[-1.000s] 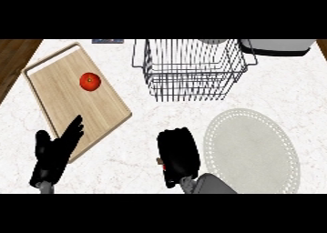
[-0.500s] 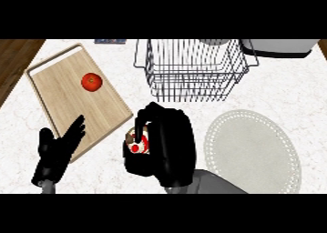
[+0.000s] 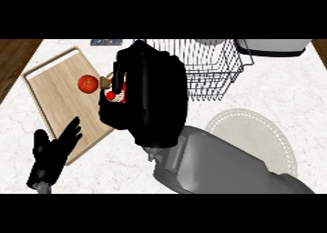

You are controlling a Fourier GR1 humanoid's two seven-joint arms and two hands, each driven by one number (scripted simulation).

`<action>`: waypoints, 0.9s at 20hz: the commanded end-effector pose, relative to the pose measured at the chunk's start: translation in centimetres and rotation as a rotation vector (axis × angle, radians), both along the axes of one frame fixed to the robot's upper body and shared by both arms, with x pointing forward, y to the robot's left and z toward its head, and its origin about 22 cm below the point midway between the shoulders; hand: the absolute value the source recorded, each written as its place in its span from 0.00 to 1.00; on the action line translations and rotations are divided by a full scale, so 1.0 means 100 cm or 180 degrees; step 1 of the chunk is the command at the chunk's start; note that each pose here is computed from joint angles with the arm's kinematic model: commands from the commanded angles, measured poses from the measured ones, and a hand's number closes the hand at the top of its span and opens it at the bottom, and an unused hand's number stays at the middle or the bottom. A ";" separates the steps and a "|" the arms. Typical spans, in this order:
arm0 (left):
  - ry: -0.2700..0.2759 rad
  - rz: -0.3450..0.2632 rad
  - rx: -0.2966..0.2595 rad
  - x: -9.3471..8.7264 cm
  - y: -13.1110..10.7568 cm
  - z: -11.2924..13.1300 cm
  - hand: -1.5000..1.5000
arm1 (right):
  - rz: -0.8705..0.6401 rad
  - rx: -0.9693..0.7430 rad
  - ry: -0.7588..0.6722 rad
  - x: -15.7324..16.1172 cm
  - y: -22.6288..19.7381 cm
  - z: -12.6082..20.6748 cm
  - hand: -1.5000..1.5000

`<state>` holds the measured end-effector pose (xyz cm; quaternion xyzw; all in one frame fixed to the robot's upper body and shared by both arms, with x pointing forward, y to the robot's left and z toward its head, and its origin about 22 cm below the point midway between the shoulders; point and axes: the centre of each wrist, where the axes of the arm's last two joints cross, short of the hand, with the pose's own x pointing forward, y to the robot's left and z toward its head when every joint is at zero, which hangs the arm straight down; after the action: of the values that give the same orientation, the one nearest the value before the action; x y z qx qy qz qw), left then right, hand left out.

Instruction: Pick the cupcake from the placemat and place it in the basket

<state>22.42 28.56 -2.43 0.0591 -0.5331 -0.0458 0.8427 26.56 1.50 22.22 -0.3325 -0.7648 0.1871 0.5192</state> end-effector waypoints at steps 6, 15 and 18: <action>0.0305 0.0149 -0.0038 -0.019 0.004 -0.026 0.50 | -0.0653 0.0384 0.0379 0.037 0.017 0.063 1.00; 0.0386 0.0106 -0.0021 -0.028 -0.015 -0.033 0.50 | -0.0756 0.0208 0.0493 0.096 0.011 0.058 1.00; 0.0340 0.0125 -0.0090 -0.018 -0.002 -0.019 0.50 | -0.0742 0.0172 0.0524 0.111 0.005 0.032 1.00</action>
<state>21.40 28.34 -2.56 0.0677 -0.5433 -0.0342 0.8361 36.19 2.18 26.93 -0.3843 -0.7055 0.1448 0.5775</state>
